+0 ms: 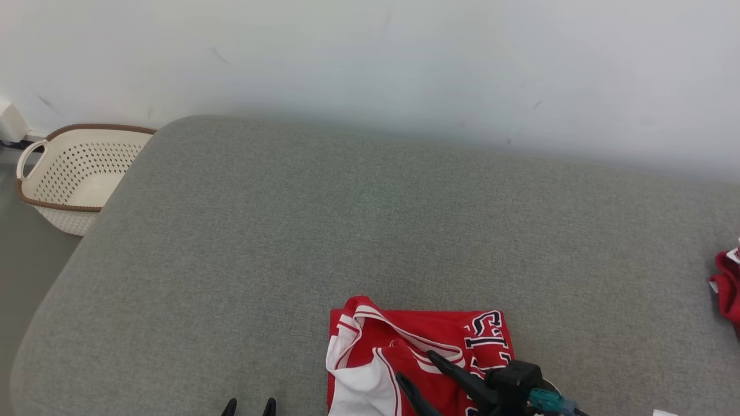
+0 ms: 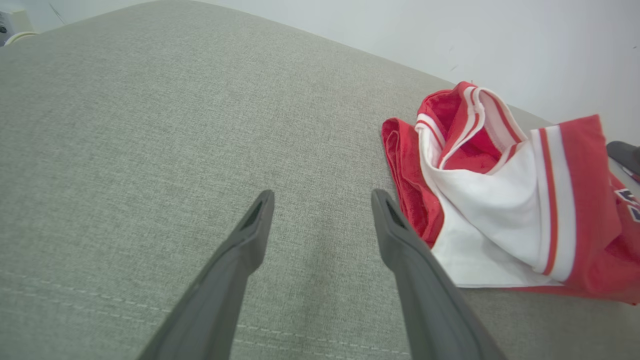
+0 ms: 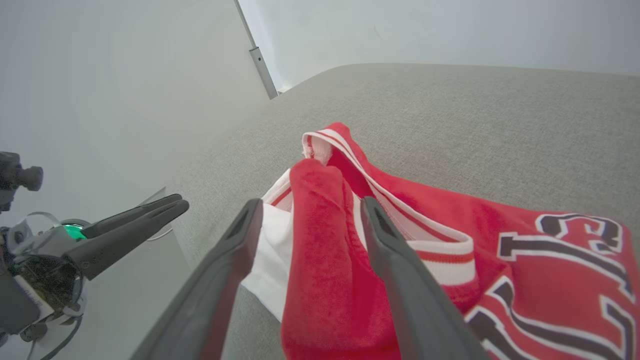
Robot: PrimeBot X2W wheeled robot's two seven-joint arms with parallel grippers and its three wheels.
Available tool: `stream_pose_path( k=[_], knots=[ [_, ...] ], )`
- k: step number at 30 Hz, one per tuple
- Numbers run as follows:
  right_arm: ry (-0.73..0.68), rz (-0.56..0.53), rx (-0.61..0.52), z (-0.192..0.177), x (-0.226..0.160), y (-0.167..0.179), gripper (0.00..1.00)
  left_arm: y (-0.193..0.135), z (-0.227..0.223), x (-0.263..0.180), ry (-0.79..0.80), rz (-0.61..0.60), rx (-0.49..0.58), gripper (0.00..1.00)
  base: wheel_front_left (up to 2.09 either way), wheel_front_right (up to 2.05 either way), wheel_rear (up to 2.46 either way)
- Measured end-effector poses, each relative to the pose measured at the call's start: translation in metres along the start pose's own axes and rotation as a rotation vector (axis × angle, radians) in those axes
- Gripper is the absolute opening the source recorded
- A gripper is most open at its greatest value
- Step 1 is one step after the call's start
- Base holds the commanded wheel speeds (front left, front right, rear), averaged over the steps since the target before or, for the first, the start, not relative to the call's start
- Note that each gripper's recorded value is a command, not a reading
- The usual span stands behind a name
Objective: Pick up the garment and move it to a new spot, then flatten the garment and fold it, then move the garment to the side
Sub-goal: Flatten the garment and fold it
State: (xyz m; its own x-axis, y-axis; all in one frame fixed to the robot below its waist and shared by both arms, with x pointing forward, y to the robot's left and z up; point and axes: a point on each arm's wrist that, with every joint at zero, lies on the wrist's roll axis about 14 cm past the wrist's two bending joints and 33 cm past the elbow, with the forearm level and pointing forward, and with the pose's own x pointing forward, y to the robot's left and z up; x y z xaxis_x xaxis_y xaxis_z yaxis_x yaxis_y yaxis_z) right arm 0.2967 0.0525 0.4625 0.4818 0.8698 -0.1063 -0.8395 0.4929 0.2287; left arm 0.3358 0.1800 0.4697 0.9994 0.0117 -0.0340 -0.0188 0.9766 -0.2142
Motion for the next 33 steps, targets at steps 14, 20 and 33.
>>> stream_pose_path(
  k=[14, 20, 33],
  knots=[
    [0.07, 0.072, -0.079, -0.011, 0.027, 0.004, 0.0, 0.011, -0.003, -0.004, 0.01, 0.039, -0.003, 1.0, 0.0, 0.0, 0.0],
    [0.103, 0.177, -0.083, -0.018, 0.03, 0.03, 0.0, 0.013, -0.004, -0.003, 0.014, 0.047, -0.003, 1.0, 0.0, 0.0, 0.0],
    [0.092, 0.215, 0.002, -0.001, 0.019, 0.033, 1.0, 0.011, -0.003, 0.002, 0.014, 0.038, -0.006, 1.0, 0.0, 0.0, 0.0]
  ],
)
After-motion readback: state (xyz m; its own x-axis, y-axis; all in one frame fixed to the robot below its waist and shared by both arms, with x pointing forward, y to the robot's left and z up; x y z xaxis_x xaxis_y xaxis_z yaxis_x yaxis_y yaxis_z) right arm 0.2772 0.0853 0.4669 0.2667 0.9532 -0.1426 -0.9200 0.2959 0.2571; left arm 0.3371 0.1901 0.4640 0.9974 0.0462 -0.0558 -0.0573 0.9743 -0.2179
